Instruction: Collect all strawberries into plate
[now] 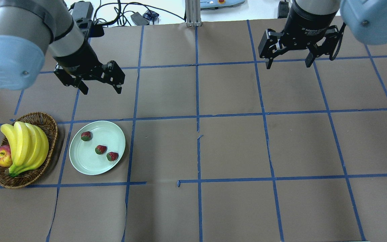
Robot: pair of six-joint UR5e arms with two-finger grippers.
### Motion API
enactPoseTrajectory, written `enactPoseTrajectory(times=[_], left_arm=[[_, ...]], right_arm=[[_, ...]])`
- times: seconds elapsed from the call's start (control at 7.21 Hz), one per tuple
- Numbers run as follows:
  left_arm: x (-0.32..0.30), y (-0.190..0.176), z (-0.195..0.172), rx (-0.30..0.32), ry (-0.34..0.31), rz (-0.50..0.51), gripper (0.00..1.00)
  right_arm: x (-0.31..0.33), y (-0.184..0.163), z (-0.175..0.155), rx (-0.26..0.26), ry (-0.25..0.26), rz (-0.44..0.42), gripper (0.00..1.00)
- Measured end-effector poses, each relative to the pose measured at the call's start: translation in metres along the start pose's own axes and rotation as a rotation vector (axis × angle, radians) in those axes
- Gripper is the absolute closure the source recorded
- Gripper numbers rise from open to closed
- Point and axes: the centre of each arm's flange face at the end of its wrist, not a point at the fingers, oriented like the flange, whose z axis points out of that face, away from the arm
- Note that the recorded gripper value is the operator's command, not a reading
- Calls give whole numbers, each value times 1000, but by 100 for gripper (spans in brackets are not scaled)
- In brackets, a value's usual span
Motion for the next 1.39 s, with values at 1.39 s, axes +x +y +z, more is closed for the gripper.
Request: enactPoseTrajectory(times=[1.39], left_arm=[[-4, 32, -43, 64, -83, -7, 0]], right_arm=[[14, -7, -32, 57, -46, 46, 0]])
